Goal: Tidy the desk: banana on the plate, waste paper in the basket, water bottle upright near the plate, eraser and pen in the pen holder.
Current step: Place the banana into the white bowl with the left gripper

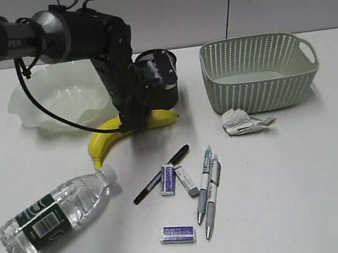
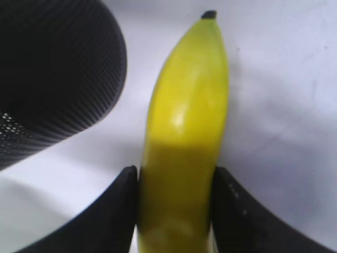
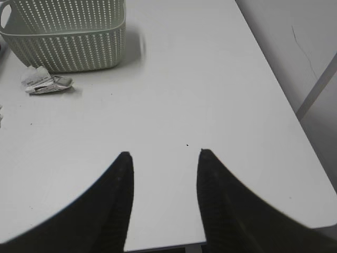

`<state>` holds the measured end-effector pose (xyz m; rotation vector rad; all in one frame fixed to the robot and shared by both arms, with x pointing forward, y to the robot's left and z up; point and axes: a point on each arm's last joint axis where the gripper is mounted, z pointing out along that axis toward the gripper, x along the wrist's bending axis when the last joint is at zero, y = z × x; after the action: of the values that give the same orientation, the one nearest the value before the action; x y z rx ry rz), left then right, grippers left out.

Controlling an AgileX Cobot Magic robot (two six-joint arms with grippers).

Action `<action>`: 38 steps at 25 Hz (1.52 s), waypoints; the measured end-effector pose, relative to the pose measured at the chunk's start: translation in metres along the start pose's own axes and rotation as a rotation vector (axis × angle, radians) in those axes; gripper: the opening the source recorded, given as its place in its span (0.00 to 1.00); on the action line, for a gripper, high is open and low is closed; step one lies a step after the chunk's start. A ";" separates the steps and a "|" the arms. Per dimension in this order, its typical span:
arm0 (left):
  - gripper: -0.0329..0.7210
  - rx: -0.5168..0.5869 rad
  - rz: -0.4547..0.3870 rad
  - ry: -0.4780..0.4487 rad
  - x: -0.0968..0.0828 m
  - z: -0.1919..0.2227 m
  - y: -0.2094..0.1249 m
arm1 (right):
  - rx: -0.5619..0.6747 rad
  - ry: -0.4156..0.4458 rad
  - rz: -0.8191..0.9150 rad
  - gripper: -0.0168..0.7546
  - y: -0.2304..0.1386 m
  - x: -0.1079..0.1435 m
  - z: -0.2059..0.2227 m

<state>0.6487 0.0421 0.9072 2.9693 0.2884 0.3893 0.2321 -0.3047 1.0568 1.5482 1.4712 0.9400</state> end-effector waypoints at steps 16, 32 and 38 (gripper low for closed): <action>0.47 0.024 0.031 0.018 0.000 -0.028 0.002 | 0.000 0.000 0.000 0.45 0.000 0.000 0.000; 0.47 -0.133 -0.147 0.202 0.026 -0.163 -0.019 | 0.000 0.000 0.000 0.45 0.000 0.000 0.000; 0.47 -0.221 -0.497 0.272 0.088 -0.151 -0.086 | 0.000 0.000 0.000 0.45 0.000 0.000 0.000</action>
<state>0.6767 0.1597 1.0599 2.5068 0.9202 0.7011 0.2321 -0.3047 1.0568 1.5482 1.4712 0.9400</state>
